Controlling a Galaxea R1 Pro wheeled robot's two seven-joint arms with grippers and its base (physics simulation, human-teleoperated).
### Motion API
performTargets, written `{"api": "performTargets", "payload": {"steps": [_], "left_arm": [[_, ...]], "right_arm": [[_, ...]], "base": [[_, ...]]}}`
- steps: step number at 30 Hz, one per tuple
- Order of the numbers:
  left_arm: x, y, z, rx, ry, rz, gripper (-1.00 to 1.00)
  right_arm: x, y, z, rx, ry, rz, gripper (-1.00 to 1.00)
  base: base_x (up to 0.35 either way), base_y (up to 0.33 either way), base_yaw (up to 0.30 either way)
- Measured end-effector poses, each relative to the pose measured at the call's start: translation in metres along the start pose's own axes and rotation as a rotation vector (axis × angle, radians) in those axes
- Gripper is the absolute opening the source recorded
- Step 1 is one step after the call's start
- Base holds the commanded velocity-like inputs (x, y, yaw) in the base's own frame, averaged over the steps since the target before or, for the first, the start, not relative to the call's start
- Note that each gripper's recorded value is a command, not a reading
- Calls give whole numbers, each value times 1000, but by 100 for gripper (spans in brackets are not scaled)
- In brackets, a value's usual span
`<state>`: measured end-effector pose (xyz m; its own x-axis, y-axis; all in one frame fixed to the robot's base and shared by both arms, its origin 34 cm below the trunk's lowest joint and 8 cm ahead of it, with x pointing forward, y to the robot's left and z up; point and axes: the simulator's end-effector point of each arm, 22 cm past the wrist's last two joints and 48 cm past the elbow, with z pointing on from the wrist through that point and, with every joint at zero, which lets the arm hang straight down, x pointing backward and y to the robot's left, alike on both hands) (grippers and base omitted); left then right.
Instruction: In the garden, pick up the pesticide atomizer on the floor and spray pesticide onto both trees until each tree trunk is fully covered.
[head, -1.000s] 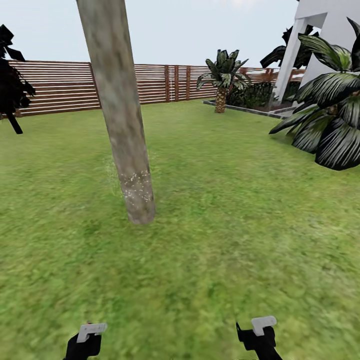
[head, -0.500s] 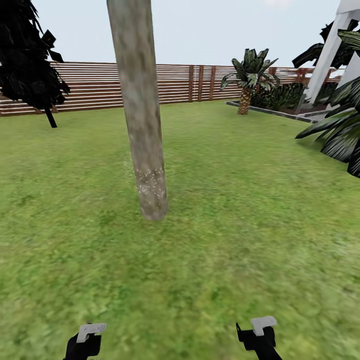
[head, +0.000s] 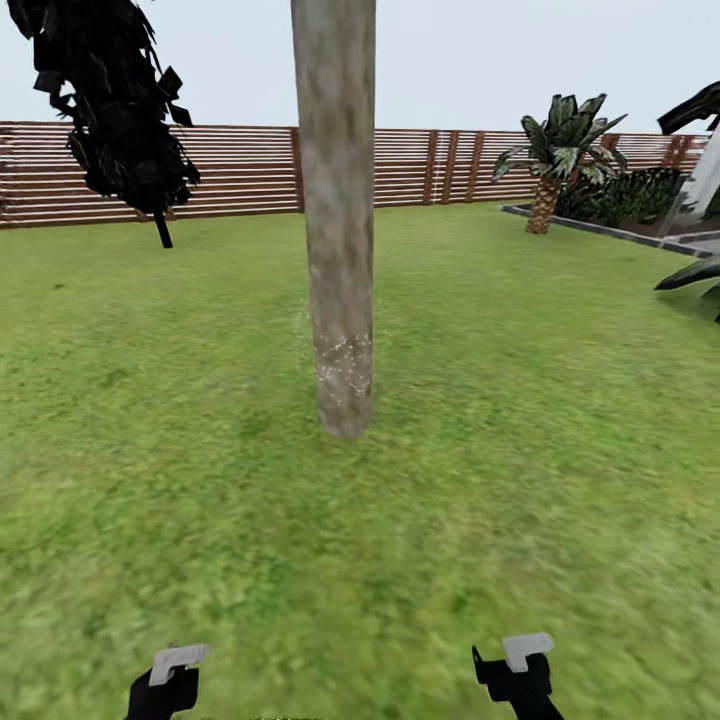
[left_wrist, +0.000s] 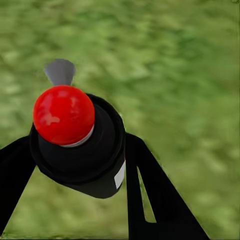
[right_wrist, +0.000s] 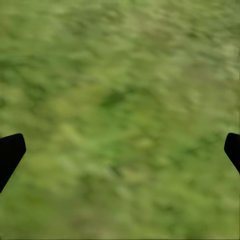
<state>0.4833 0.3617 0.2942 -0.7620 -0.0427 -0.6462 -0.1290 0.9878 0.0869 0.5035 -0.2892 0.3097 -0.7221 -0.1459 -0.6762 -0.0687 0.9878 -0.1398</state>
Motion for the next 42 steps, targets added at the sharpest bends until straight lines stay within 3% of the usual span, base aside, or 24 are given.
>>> {"api": "performTargets", "payload": {"steps": [2,3,6,42], "left_arm": [[0,7,0,-28,-2,-65,-100],[0,6,0,-27,-2,-67,-100],[0,6,0,-27,-2,-72,-100],[10,8,-4,-32,11,-73,-100]], "right_arm": [[0,0,0,0,0,1,100],[0,-1,0,1,0,0,100],[-4,0,-2,-2,-34,-5,100],[5,9,-5,-19,-27,1,100]], "base": [[0,0,279],[0,0,279],[0,0,279],[0,0,279]]}}
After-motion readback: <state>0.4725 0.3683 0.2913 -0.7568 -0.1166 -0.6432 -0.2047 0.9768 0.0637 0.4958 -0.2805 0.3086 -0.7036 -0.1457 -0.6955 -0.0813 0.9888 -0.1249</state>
